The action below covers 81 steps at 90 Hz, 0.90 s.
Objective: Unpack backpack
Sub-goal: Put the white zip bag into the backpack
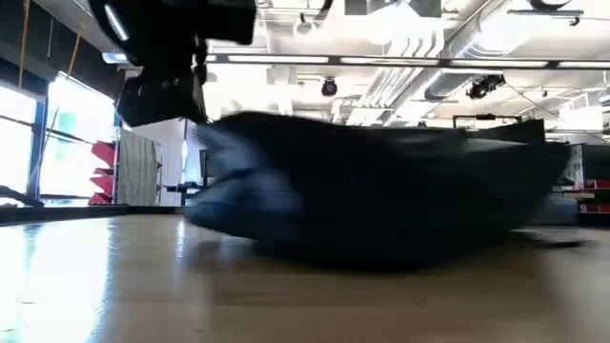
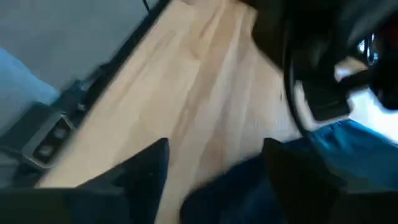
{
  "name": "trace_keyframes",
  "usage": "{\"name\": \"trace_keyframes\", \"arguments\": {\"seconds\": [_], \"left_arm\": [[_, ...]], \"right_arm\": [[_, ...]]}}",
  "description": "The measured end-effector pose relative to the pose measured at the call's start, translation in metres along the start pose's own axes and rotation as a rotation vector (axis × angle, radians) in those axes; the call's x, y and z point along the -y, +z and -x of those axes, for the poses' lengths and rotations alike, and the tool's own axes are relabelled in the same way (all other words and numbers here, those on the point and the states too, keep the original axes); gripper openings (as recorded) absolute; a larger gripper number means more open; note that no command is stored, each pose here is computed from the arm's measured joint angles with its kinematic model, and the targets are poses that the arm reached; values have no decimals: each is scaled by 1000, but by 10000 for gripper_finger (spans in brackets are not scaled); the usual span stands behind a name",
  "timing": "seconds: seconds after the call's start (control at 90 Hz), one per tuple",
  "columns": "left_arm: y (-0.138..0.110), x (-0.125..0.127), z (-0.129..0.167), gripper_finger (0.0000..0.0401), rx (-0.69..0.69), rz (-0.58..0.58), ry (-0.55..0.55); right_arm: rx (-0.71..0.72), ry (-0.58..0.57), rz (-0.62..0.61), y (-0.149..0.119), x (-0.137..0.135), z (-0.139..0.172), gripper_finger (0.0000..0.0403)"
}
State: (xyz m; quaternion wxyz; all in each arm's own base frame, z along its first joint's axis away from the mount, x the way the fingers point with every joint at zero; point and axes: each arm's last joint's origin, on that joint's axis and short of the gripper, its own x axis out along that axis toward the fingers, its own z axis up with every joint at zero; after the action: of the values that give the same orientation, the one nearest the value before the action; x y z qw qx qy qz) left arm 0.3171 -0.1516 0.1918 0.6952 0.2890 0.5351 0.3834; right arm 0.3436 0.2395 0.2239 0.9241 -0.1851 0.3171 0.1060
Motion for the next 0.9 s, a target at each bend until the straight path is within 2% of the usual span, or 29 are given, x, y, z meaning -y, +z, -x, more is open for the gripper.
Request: {"name": "trace_keyframes", "arguments": {"seconds": [0.078, 0.244, 0.367, 0.511, 0.556, 0.667, 0.744, 0.833, 0.9], "left_arm": [[-6, -7, -5, 15, 0, -34, -13], [-14, -28, -1, 54, -22, 23, -31], [-22, -50, 18, 82, 12, 99, -101], [-34, -69, 42, 98, 76, 242, -180], [-37, -75, 50, 99, 110, 291, -205], [-40, -79, 64, 99, 203, 399, -264], [-39, -76, 72, 97, 276, 436, -286], [-35, -69, 76, 97, 343, 428, -293], [-31, -67, 72, 97, 366, 422, -277]], "right_arm": [[-62, 3, 6, 17, 2, 15, 269], [-253, -75, -5, 29, -1, 54, 270], [-472, -240, -34, 10, 2, 78, 258], [-741, -492, -138, -25, 27, 91, 238], [-765, -529, -161, -36, 35, 88, 232], [-780, -536, -198, -66, 66, 84, 216], [-807, -618, -238, -94, 97, 88, 207], [-735, -642, -373, -116, 131, 92, 202], [-653, -587, -483, -128, 153, 93, 201]]}}
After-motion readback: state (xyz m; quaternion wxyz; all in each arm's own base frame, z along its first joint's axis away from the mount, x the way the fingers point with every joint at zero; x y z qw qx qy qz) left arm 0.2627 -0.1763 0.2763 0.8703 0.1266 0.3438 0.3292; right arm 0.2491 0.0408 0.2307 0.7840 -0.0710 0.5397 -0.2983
